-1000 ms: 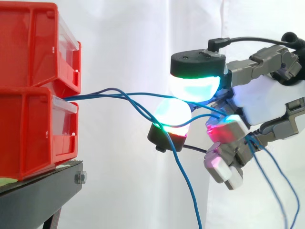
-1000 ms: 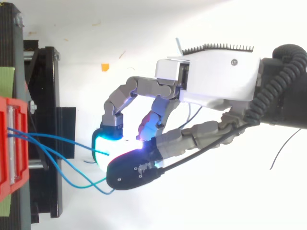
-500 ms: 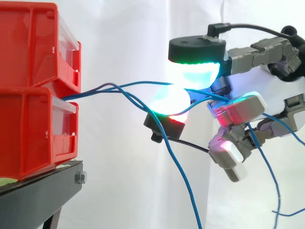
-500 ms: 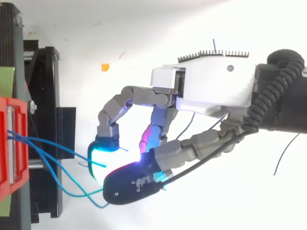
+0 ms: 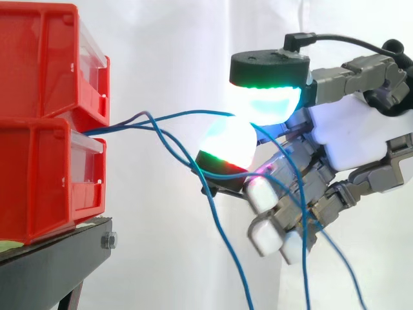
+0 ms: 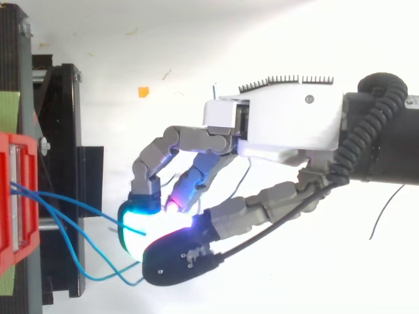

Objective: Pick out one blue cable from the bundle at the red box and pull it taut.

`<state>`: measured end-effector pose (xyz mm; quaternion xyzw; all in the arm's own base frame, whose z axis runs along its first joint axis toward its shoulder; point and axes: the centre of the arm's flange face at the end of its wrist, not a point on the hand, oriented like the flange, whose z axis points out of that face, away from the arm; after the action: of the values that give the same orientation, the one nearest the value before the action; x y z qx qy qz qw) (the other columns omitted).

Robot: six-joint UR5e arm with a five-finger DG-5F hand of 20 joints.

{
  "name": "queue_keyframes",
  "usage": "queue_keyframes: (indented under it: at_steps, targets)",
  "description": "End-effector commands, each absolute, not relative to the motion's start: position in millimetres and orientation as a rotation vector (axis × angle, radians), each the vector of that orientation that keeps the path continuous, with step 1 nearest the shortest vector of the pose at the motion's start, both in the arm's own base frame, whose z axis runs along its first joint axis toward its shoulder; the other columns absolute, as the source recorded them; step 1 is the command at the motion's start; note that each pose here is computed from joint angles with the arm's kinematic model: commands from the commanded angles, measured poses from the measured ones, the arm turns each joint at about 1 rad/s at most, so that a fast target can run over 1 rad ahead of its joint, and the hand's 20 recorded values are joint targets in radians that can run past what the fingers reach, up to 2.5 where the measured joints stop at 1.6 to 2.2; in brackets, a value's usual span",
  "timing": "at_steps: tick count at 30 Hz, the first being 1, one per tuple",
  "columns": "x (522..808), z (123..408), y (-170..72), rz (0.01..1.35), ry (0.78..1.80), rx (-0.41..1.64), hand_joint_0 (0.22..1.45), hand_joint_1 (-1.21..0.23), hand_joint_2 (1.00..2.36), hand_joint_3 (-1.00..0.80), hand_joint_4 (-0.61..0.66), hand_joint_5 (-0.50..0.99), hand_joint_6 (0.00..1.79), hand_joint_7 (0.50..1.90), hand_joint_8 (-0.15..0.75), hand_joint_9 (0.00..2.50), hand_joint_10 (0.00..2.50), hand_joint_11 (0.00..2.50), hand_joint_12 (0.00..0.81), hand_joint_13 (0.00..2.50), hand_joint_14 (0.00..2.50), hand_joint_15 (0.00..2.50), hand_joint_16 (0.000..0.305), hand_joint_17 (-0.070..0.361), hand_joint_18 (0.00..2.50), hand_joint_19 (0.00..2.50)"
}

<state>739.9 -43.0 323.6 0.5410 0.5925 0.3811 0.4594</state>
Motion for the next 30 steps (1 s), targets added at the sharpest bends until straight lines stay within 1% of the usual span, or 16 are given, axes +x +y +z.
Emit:
queue_keyframes:
  at_steps: [1,7,10,22,29,30]
  targets:
    - [739,319,-45,0.937,1.462,1.334,0.63,-0.85,1.02,0.01,-0.23,-0.09,0.93,1.04,0.170,0.74,0.01,0.17,0.309,0.61,0.01,0.33,0.047,0.105,0.43,0.46]
    - [738,316,-46,0.944,1.475,1.330,0.63,-0.85,1.02,-0.01,-0.23,-0.09,0.92,1.05,0.137,0.60,0.00,0.06,0.297,0.52,0.01,0.28,0.042,0.094,0.31,0.41]
    - [738,316,-46,0.944,1.475,1.330,0.62,-0.85,1.02,-0.01,-0.22,-0.09,0.92,1.07,0.133,0.57,0.00,0.05,0.297,0.51,0.01,0.29,0.042,0.094,0.30,0.41]
    - [737,316,-47,0.936,1.481,1.333,0.62,-0.85,1.02,0.00,-0.21,-0.09,0.91,1.08,0.150,0.64,0.00,0.11,0.306,0.56,0.01,0.33,0.042,0.094,0.34,0.44]
    - [732,305,-46,0.929,1.503,1.347,0.62,-0.85,1.02,0.00,-0.20,-0.09,0.91,1.08,0.154,0.67,0.00,0.13,0.310,0.56,0.01,0.33,0.041,0.093,0.34,0.45]
    - [730,308,-46,0.932,1.502,1.344,0.62,-0.85,1.02,0.00,-0.20,-0.09,0.91,1.08,0.155,0.67,0.01,0.14,0.311,0.57,0.01,0.33,0.041,0.092,0.34,0.45]
